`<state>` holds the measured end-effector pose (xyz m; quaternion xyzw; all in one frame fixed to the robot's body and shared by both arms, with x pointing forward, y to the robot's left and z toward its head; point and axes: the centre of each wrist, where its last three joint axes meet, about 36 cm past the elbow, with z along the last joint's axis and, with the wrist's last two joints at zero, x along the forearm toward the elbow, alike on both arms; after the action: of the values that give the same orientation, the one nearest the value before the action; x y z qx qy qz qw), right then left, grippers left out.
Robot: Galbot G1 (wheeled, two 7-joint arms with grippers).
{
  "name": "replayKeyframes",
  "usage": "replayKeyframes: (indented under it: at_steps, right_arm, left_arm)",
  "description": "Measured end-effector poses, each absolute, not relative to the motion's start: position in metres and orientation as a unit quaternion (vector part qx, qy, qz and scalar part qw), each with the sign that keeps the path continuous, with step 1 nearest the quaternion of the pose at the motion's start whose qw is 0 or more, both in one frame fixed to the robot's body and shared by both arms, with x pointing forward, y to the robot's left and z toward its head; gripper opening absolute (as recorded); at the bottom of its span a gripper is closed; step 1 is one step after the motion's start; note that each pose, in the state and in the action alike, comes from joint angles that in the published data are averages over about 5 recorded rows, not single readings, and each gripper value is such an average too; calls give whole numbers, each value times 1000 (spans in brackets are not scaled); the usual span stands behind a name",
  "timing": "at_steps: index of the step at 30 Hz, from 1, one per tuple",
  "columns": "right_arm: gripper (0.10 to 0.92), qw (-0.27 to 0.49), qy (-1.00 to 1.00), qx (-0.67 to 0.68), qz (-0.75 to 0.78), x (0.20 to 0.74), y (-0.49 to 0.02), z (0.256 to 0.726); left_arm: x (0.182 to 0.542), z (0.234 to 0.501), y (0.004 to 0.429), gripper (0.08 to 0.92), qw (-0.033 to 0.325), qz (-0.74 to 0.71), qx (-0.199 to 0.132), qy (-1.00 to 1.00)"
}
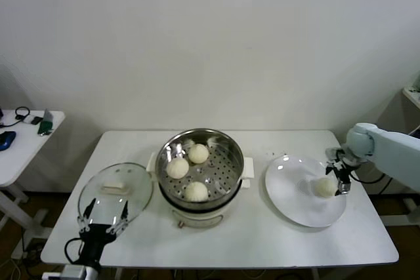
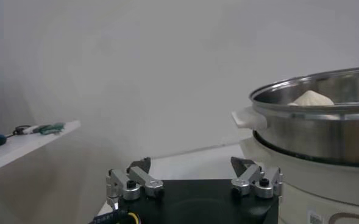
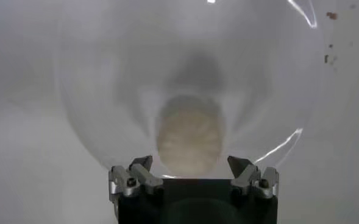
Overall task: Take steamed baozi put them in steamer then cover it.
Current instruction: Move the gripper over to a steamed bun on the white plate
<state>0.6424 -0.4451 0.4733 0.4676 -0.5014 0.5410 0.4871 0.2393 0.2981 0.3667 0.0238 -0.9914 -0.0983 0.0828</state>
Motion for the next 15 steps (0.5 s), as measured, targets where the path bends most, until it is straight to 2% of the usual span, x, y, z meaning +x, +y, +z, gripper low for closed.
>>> replayKeyframes:
  at_steps: [9, 15]
  right_arm:
    - [820, 491, -499, 471, 536, 640, -443, 460]
    - [734, 488, -506, 468, 536, 644, -443, 463]
  left_arm:
    - [238, 367, 298, 823, 83, -98, 25, -991]
    - [239, 367, 298, 823, 82, -98, 25, -992]
